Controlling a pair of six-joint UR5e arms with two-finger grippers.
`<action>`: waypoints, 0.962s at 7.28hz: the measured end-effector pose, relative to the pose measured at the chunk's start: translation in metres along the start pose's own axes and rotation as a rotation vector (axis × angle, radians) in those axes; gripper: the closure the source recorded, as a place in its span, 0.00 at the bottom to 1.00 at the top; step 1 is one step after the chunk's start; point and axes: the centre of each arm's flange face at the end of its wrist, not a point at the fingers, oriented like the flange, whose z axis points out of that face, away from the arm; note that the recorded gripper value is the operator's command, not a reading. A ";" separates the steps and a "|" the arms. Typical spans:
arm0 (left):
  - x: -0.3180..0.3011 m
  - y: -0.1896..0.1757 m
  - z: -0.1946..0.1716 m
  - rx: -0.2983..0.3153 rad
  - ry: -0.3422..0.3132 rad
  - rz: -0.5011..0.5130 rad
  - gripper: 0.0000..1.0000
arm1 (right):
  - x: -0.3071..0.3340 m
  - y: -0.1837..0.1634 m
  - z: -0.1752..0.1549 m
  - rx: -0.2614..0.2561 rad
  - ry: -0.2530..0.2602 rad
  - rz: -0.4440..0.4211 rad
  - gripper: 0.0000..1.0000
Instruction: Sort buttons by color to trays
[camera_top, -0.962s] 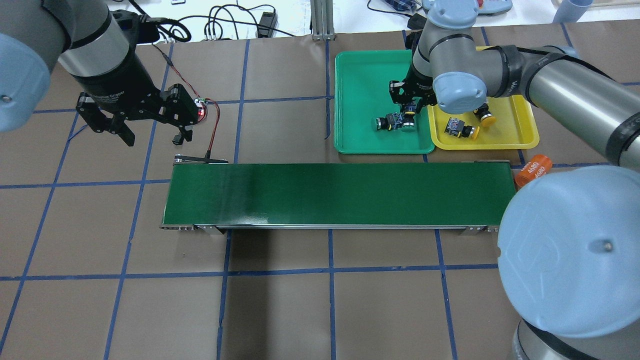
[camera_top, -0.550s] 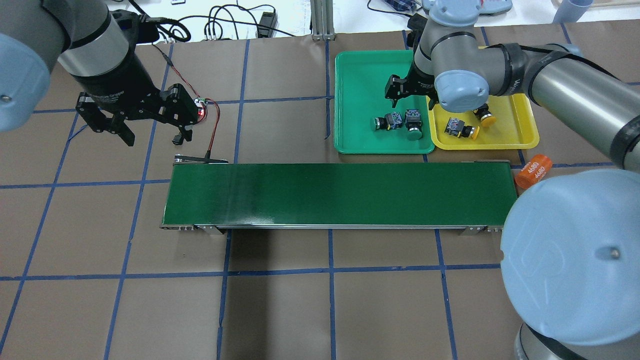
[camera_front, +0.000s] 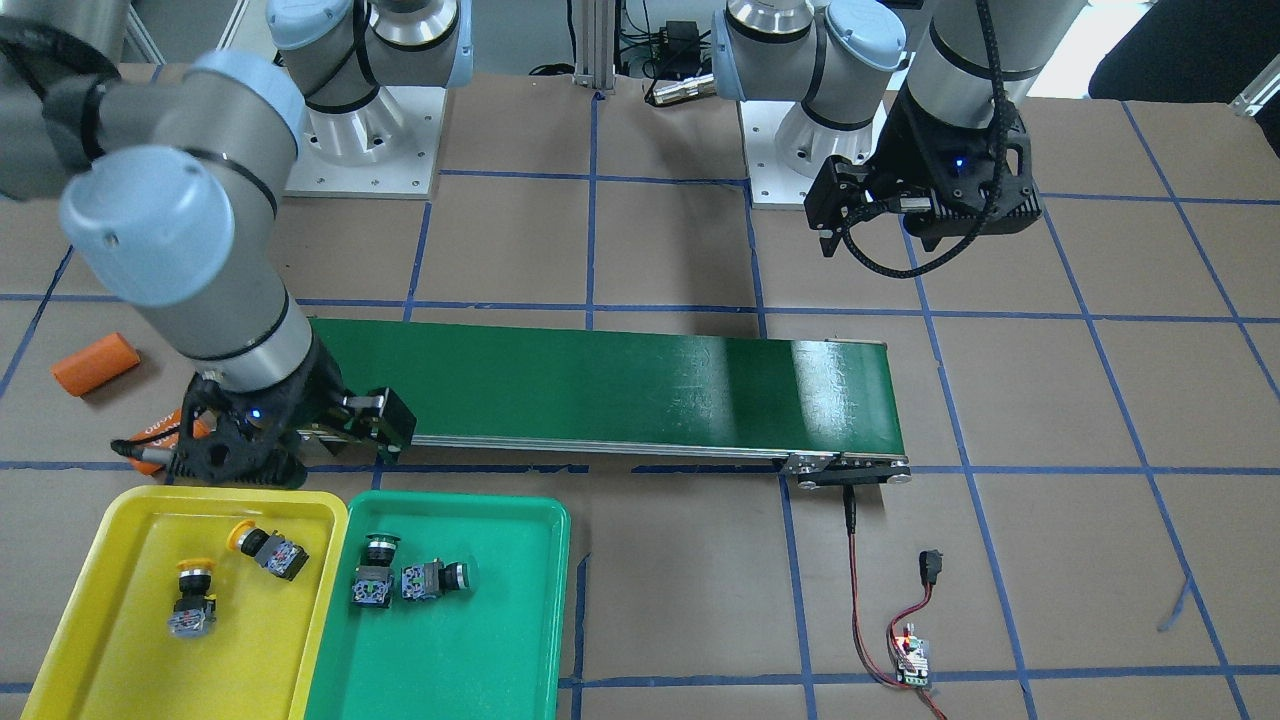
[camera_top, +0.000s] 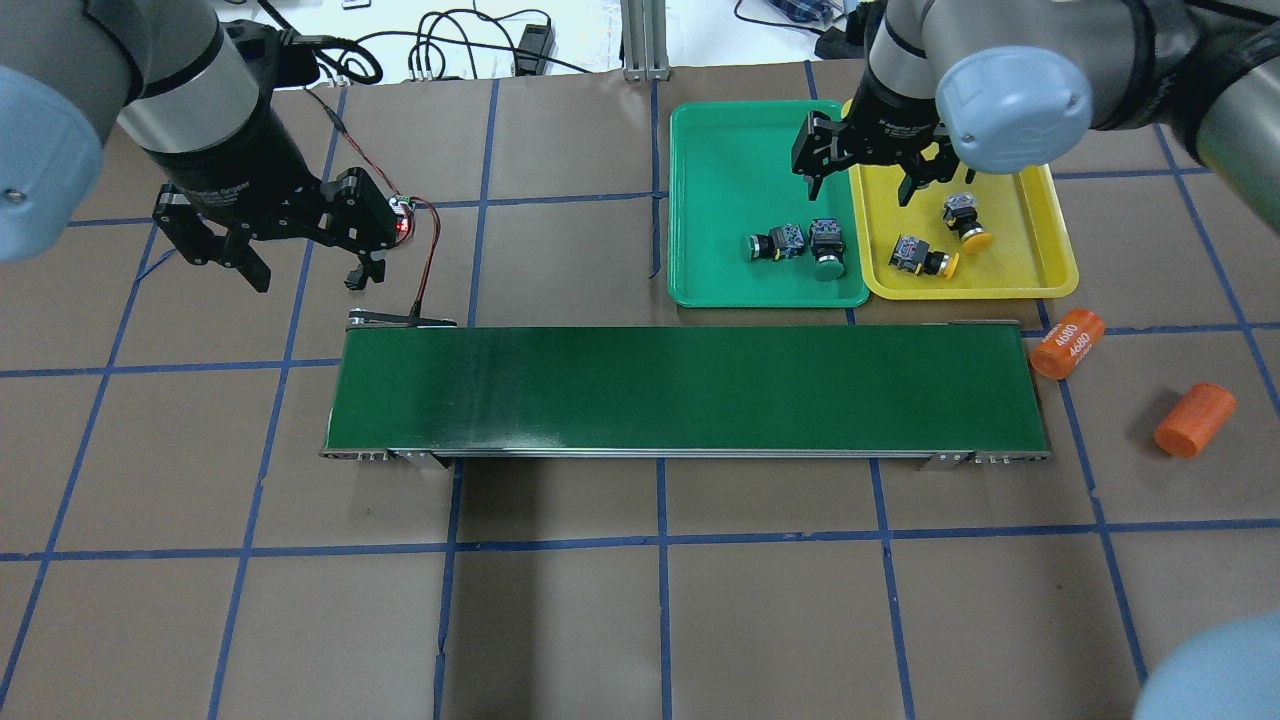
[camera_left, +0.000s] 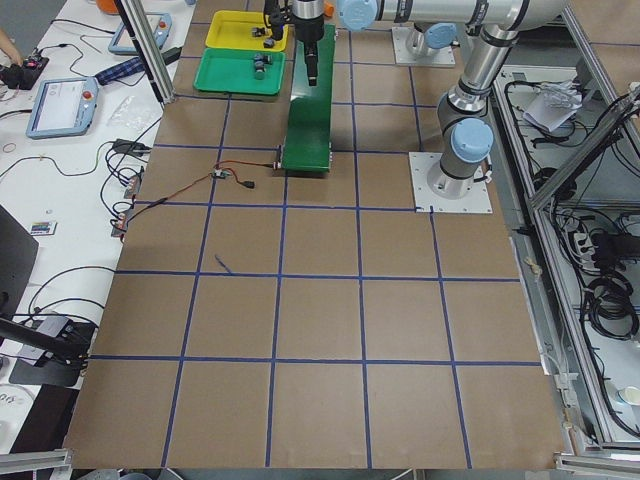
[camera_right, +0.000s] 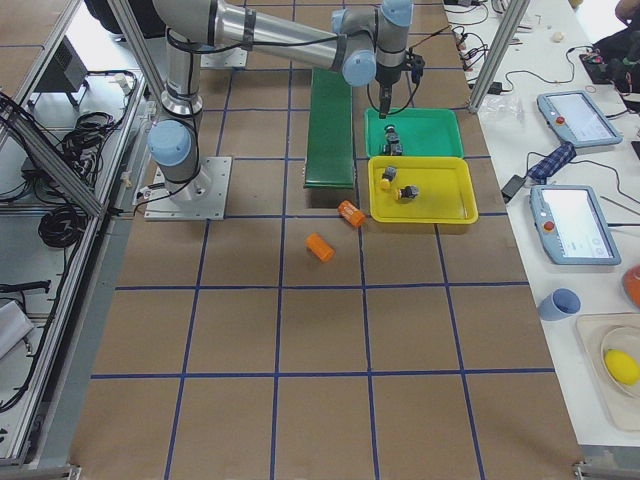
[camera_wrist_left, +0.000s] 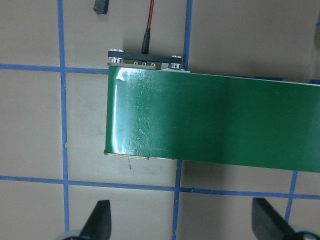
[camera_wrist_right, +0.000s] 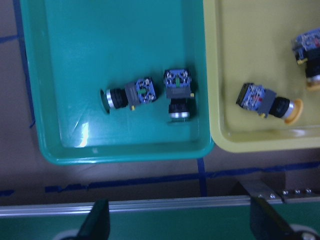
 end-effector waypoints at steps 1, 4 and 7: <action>0.000 0.000 0.000 0.000 0.000 0.000 0.00 | 0.002 0.031 -0.039 -0.020 0.004 0.001 0.00; 0.000 0.000 0.000 0.000 0.000 0.000 0.00 | 0.007 0.076 -0.080 -0.042 0.027 0.007 0.00; 0.000 0.000 0.001 -0.002 0.000 0.000 0.00 | 0.010 0.087 -0.089 -0.045 0.024 0.002 0.00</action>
